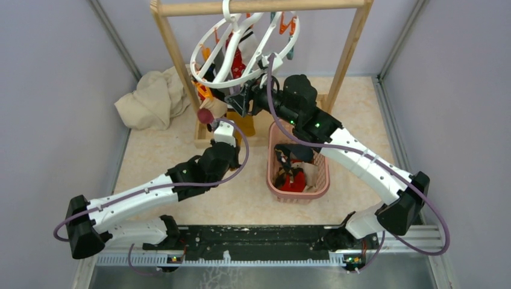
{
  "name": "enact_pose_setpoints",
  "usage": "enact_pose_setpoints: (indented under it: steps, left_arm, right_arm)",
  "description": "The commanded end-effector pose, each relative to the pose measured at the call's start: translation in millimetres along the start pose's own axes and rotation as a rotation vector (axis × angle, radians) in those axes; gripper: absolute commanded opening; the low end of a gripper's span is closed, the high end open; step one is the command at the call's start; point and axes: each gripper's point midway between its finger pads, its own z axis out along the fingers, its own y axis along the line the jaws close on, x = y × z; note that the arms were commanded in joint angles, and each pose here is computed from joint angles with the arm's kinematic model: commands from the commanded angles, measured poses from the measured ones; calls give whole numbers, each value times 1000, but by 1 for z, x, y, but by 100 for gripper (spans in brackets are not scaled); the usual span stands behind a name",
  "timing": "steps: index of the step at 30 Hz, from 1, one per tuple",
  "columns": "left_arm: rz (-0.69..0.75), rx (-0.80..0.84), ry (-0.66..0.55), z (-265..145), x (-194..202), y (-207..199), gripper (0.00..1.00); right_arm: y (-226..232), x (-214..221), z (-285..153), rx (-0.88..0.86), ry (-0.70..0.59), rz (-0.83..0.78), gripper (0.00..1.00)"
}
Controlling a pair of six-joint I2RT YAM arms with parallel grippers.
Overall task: Remove the socks clipped to the hanger
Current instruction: Remove the sock from the hanger.
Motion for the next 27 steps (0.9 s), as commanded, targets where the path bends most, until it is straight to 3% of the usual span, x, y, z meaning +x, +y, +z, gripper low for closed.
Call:
enact_pose_setpoints:
  steps: [1, 21, 23, 25, 27]
  left_arm:
    - [-8, 28, 0, 2, 0, -9, 0]
    - [-5, 37, 19, 7, 8, -14, 0]
    - [-3, 36, 21, 7, 9, -14, 0]
    - [-5, 36, 21, 7, 9, -14, 0]
    - [-6, 38, 24, 7, 10, -14, 0]
  right_arm:
    - [10, -55, -1, -15, -143, -4, 56]
    - [11, -76, -3, -3, -192, -1, 47]
    - [13, -77, -4, -9, -196, -2, 49]
    - [13, -78, -4, -8, -198, -2, 58]
    - [13, -78, -5, -7, -200, 0, 58]
